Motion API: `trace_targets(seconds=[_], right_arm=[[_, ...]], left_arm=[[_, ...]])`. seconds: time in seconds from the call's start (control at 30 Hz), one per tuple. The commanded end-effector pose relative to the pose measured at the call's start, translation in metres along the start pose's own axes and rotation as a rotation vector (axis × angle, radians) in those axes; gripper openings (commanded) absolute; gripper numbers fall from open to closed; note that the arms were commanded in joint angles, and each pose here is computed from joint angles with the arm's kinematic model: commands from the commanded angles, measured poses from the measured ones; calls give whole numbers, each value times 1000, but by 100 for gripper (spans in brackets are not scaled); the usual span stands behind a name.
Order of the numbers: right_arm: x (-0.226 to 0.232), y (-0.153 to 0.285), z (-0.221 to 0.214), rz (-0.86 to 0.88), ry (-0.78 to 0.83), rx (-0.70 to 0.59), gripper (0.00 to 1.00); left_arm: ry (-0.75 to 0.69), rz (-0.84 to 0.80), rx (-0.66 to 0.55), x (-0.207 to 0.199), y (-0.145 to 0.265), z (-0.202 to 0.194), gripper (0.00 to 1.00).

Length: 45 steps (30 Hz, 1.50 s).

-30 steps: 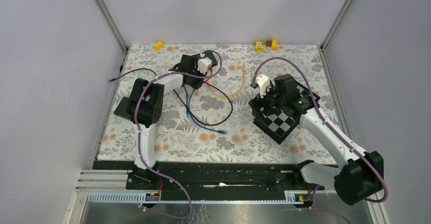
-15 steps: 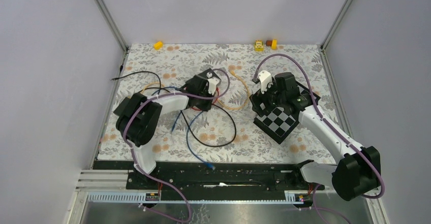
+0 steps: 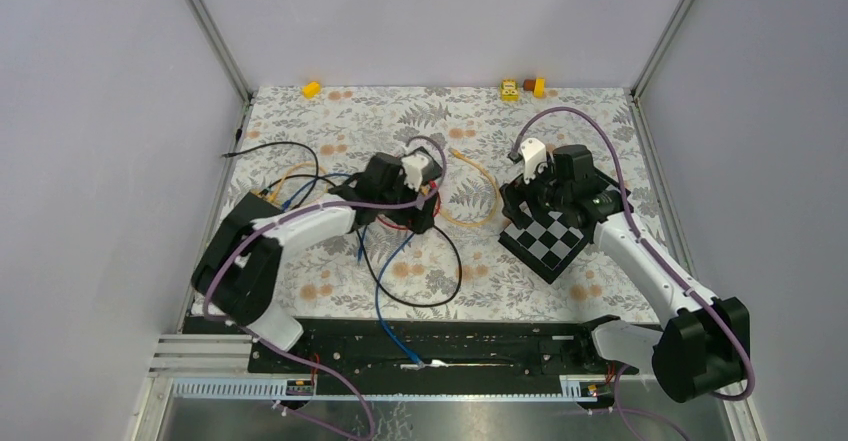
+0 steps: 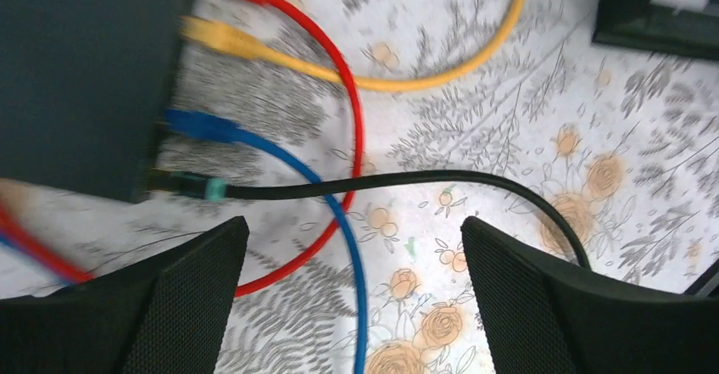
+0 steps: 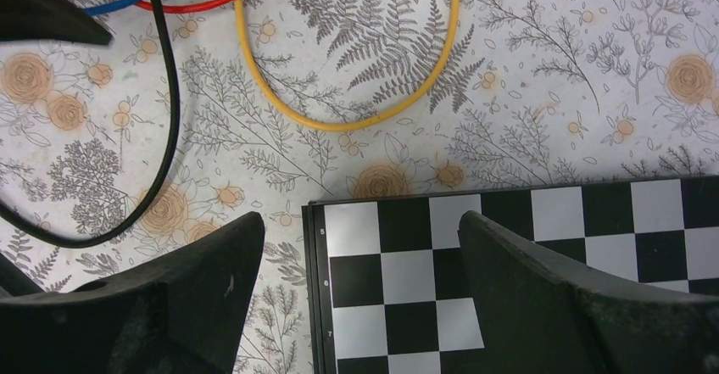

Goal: Pull the plug from the switch port
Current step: Move the switch port to the center of the board, then pull the connector from the switch port.

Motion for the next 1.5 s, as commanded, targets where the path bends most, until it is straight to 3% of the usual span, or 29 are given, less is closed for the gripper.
trace_targets(seconds=[0.0, 0.23, 0.5, 0.83, 1.07, 1.3, 1.47], right_arm=[[1, -7, 9, 30, -22, -59, 92], [2, -44, 31, 123, -112, -73, 90], [22, -114, 54, 119, -69, -37, 84], [25, -173, 54, 194, -181, 13, 73], [32, -191, 48, 254, -243, 42, 73], [39, -190, 40, 314, -292, 57, 72], [38, -192, 42, 346, -347, 56, 71]], left_arm=[[-21, 9, -255, 14, 44, 49, 99], [11, 100, -368, 63, 54, 79, 99], [189, -8, -277, 108, 24, 93, 97], [297, -84, -240, 119, -17, 87, 96], [282, -95, -238, 119, -18, 74, 92], [159, -32, -395, 125, 7, 95, 95], [169, 22, -434, 138, 7, 102, 96]])
Point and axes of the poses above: each gripper's point midway between its finger pads, its own y axis back along the fingers, its own x axis along the line the jaws close on, z = x × y, the point moved 6 cm from there along y, back along the fingers, and after that the axes turned 6 degrees about y, right-handed, at the moved point
